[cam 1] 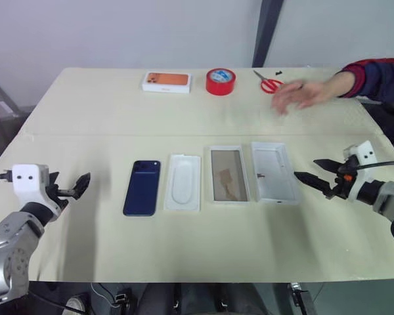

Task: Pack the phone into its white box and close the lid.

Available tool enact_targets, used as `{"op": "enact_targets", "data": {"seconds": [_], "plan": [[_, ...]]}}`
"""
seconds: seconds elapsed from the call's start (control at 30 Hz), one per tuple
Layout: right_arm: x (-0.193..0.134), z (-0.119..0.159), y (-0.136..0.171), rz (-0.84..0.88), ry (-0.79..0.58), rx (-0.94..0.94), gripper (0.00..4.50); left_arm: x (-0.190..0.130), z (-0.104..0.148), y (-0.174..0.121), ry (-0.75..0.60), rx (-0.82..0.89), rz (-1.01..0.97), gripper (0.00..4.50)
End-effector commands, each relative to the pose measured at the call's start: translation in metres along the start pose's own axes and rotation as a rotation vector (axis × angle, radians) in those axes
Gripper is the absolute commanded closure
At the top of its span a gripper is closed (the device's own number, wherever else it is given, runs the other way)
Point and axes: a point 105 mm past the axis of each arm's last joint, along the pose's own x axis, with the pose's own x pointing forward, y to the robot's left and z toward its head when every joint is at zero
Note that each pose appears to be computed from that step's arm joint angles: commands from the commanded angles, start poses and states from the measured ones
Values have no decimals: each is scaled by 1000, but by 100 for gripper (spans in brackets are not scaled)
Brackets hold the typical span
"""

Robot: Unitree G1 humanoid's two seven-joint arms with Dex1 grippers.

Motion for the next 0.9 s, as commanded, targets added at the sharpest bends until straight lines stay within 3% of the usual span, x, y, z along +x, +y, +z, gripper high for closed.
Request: {"op": "enact_targets", "data": {"seconds": [0.03, 0.17, 0.53, 0.67, 0.73, 0.83, 0.9], "plan": [[-3, 16, 3, 2, -53, -33, 2, 2, 13, 0, -43, 17, -7, 4], [-3, 17, 4, 7, -57, -38, 2, 2, 10, 1, -47, 6, 1, 4], [3, 27, 21, 84, -74, -78, 2, 5, 11, -32, -46, -14, -105, 4], [14, 37, 35, 136, -106, -113, 2, 11, 18, -68, -48, -99, -203, 4], [21, 44, 48, 183, -122, -138, 2, 13, 15, -97, 14, -39, -297, 4], [29, 53, 76, 281, -149, -173, 2, 16, 22, -128, 40, -96, -376, 4], [33, 54, 98, 361, -146, -199, 2, 20, 13, -142, 136, -127, -401, 4]]}}
